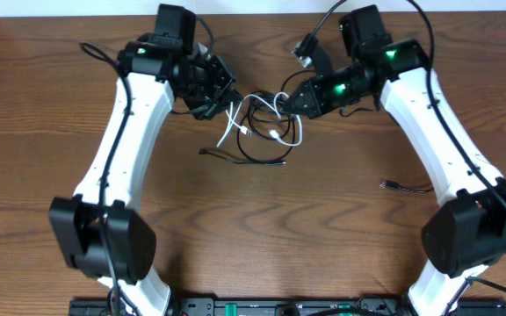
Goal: Untangle cables
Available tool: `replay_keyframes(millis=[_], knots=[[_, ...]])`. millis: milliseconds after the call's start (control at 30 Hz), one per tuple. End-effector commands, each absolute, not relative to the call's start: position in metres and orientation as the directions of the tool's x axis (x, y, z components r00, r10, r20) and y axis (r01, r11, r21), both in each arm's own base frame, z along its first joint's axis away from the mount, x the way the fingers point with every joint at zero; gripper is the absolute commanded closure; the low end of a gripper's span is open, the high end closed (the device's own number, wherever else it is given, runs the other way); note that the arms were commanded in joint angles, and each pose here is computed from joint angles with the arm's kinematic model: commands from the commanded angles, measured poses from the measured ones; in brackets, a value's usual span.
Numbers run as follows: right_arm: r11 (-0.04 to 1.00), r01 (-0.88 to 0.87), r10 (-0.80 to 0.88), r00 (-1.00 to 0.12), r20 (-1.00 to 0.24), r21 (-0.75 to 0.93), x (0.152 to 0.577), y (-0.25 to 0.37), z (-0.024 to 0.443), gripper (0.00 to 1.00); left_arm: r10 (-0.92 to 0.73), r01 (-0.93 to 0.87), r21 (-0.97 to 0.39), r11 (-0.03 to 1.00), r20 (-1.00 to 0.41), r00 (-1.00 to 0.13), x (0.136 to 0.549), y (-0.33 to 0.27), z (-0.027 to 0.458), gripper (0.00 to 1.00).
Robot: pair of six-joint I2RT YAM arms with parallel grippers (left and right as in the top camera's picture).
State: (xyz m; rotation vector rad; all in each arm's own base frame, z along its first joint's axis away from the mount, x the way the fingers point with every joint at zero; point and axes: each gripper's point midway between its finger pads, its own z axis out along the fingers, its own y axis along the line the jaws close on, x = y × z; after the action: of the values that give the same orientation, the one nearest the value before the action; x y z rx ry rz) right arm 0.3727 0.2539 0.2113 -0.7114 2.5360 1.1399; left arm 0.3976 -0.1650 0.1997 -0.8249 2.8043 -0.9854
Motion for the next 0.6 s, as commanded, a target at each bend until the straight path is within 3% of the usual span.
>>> replay_keyframes(millis=[0, 167, 300, 567], knots=[[0.445, -0.576, -0.364, -0.816, -0.449, 0.686, 0.356, 0.283, 0.218, 0.99, -0.593, -0.650, -0.533, 0.541, 0.306, -0.745, 0.394, -0.174, 0.180, 0.92], [0.418, -0.569, -0.374, -0.818, -0.436, 0.708, 0.353, 0.307, 0.211, 0.99, -0.681, -0.785, -0.447, 0.429, 0.411, -0.606, 0.396, -0.174, 0.169, 0.93], [0.427, -0.531, -0.345, -0.844, -0.411, 0.732, 0.359, 0.319, 0.206, 0.91, -0.727, -0.851, -0.397, 0.344, 0.461, -0.509, 0.396, -0.174, 0.169, 0.93], [0.446, -0.471, -0.275, -0.881, -0.384, 0.761, 0.371, 0.324, 0.210, 0.81, -0.748, -0.880, -0.373, 0.295, 0.483, -0.455, 0.398, -0.175, 0.170, 0.92]])
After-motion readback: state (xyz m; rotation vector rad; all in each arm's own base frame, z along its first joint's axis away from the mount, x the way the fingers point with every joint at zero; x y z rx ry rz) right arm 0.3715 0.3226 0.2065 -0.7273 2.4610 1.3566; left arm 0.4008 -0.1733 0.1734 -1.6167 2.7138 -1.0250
